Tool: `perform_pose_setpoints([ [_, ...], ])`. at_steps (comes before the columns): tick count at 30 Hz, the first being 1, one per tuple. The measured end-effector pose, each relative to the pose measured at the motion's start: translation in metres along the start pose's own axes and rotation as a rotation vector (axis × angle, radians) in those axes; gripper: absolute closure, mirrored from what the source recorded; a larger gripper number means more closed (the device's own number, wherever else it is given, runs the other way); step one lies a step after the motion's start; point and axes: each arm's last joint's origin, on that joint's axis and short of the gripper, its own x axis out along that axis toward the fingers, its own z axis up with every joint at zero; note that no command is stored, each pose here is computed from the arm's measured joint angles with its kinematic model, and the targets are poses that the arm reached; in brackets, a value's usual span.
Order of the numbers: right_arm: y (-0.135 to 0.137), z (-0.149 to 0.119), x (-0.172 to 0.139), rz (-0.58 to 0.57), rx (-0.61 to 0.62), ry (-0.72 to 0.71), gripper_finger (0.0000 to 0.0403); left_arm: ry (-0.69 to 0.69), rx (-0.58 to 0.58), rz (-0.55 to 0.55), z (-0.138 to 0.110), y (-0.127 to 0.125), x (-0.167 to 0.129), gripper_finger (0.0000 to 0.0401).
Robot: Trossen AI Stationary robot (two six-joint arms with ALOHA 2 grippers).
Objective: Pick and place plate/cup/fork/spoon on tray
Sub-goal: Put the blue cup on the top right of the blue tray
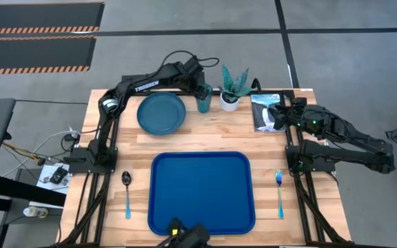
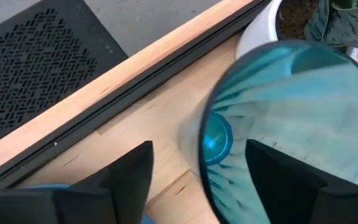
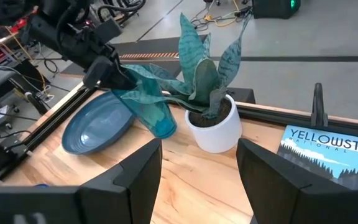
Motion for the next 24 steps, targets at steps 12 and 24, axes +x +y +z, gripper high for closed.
perform_pose_setpoints([
  [12,0.000,0.000,0.000,-0.001,-0.002,0.002,0.0170,-0.026,-0.012,-0.019,0.002,-0.009,-0.015,0.0315],
  [24,-0.002,-0.003,0.000,-0.019,-0.008,0.028,0.0170,-0.080,0.109,0.034,0.015,-0.016,-0.044,0.0398],
])
